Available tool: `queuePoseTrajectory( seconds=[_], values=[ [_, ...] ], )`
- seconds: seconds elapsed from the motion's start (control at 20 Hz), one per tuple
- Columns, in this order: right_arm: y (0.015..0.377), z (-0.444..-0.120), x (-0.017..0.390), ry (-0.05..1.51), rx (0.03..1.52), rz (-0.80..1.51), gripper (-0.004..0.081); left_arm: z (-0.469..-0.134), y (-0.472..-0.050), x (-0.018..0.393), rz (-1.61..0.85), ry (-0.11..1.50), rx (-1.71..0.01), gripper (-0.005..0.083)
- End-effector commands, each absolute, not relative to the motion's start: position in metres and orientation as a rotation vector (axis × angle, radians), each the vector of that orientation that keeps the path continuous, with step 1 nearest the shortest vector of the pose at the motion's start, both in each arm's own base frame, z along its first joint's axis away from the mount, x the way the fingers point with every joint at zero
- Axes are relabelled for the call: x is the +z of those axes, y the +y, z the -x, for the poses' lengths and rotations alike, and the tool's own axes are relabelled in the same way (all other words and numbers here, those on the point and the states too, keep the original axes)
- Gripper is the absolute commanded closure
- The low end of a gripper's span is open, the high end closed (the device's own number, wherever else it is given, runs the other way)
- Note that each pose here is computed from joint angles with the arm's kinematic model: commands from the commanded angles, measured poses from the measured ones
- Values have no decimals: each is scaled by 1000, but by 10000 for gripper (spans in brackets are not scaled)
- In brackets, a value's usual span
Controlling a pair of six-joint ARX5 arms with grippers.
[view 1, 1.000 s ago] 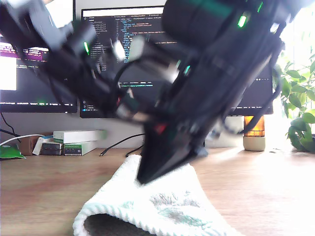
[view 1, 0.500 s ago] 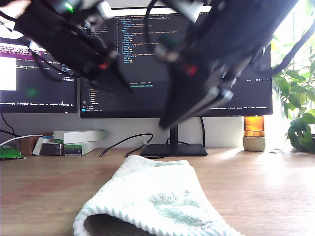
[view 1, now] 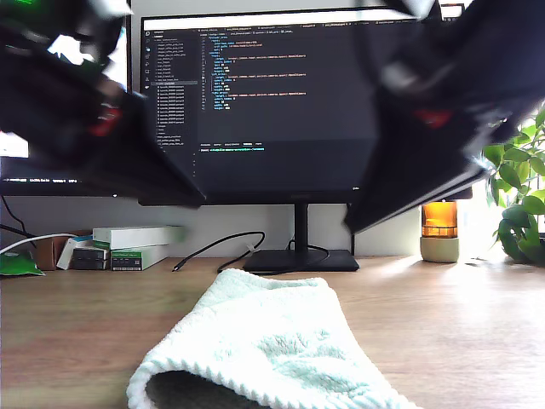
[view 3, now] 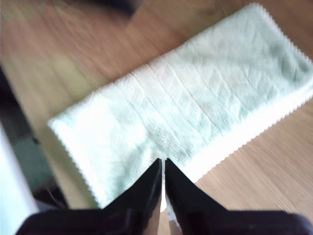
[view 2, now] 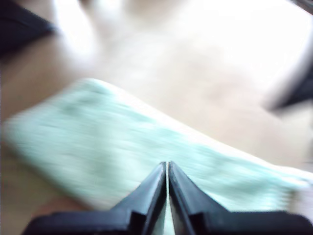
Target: Fold the tea towel to a neat square and place it to the right
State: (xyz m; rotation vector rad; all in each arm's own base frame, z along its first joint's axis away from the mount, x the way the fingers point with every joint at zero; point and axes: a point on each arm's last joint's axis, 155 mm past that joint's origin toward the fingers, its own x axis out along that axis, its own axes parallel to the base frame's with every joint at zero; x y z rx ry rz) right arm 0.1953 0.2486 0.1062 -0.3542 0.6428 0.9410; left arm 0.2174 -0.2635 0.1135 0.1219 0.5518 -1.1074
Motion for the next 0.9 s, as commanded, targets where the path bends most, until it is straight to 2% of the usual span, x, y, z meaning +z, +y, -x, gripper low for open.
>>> queuePoseTrajectory(
  seconds=[0.0,0.15,0.25,0.65,0.85],
  values=[
    [246,-182,103,639,979,319,781,-196,-264,111,-107,546,-1143,795],
    [243,-153,95,676,1079,289,781,-168,-266,104,-97,563,-1186,795],
    [242,-149,97,676,1092,278,781,-159,-261,87,-132,634,-1168,795],
    [246,-152,103,655,1087,255,781,-154,-250,32,-209,832,-1097,795],
    [246,-153,103,653,1086,252,781,-163,-258,29,-202,805,-1100,795]
  ],
)
